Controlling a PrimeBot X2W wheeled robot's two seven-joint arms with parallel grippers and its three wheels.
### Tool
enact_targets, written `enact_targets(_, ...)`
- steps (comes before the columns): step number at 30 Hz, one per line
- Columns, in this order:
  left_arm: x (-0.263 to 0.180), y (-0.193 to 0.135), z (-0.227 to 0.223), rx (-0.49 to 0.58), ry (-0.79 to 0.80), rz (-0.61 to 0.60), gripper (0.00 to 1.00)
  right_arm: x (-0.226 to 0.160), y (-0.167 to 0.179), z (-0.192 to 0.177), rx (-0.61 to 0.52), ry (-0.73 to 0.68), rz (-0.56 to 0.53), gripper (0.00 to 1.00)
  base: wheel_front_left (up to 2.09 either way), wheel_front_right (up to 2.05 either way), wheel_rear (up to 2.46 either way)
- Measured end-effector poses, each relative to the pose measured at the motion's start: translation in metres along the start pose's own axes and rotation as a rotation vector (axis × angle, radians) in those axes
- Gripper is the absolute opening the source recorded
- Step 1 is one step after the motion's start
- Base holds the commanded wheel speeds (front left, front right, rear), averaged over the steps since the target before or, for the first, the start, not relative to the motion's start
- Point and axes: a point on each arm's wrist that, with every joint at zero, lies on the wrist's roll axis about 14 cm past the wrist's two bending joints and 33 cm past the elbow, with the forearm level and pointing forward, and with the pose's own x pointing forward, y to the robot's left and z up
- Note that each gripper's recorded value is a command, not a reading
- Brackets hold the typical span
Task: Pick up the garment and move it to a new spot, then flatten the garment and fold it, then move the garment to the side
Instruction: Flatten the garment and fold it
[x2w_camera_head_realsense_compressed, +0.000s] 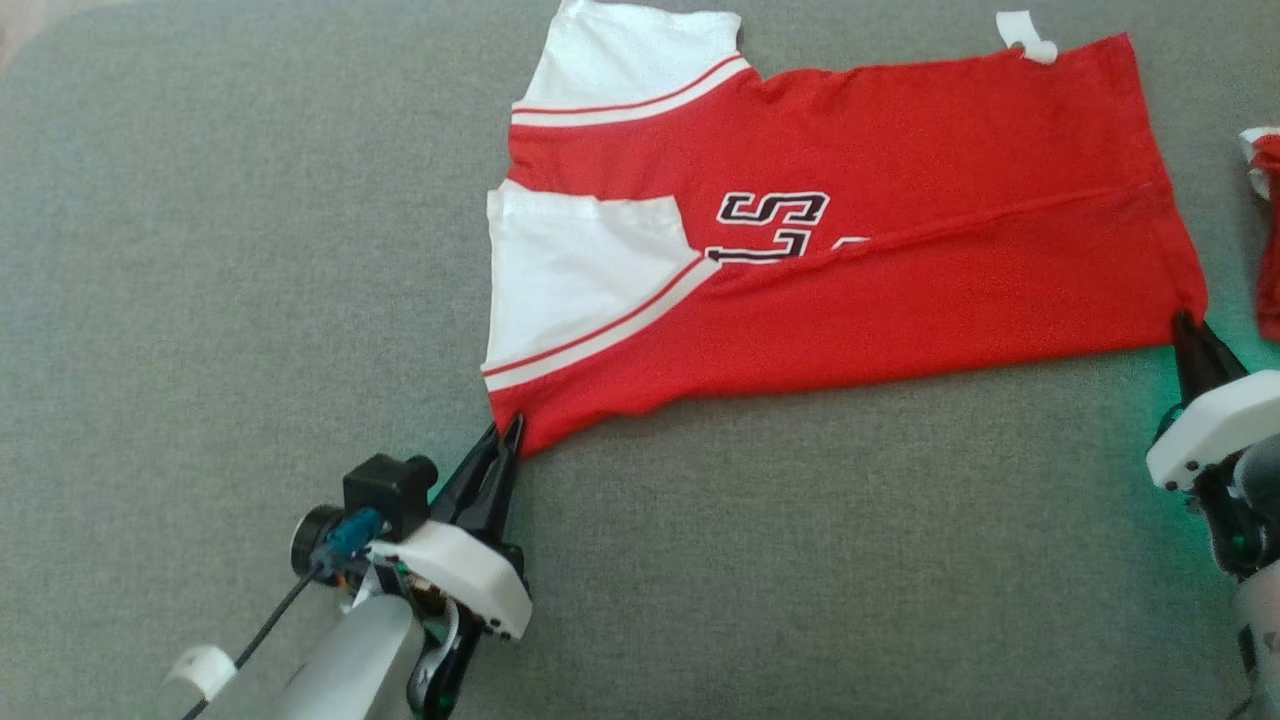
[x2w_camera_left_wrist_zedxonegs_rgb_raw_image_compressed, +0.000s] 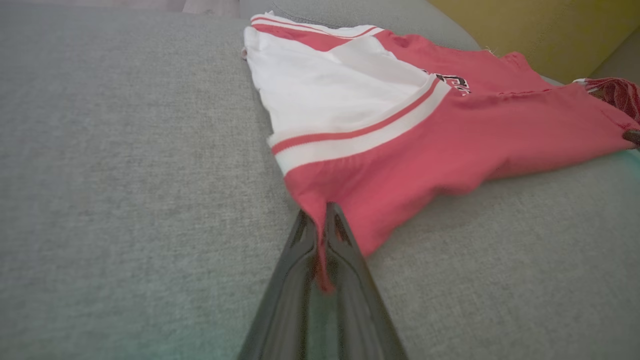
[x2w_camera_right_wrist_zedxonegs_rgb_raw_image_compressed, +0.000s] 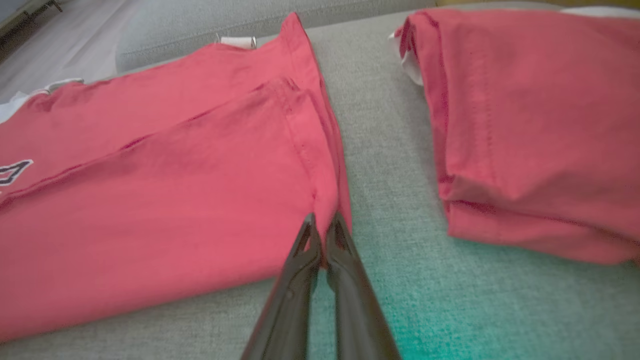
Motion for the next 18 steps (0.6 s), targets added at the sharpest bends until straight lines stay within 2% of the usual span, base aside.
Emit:
enact_targets(7, -0.023, 0.002, -0.001, 0.006, -0.018, 0.017, 0.00, -0.021, 0.001, 0.005, -0.012, -0.045, 0.016, 0.00, 0.00, 0.00, 0.00)
enact_targets(14, -0.069, -0.010, -0.019, -0.016, -0.003, 0.023, 0.00, -0.076, -0.019, -0.046, 0.014, 0.034, -0.009, 0.00, 0.00, 0.00, 0.00)
enact_targets(18, -0.086, -0.023, -0.030, -0.018, 0.021, 0.002, 0.00, -0.095, -0.025, -0.060, 0.014, 0.059, -0.019, 0.00, 0.00, 0.00, 0.00)
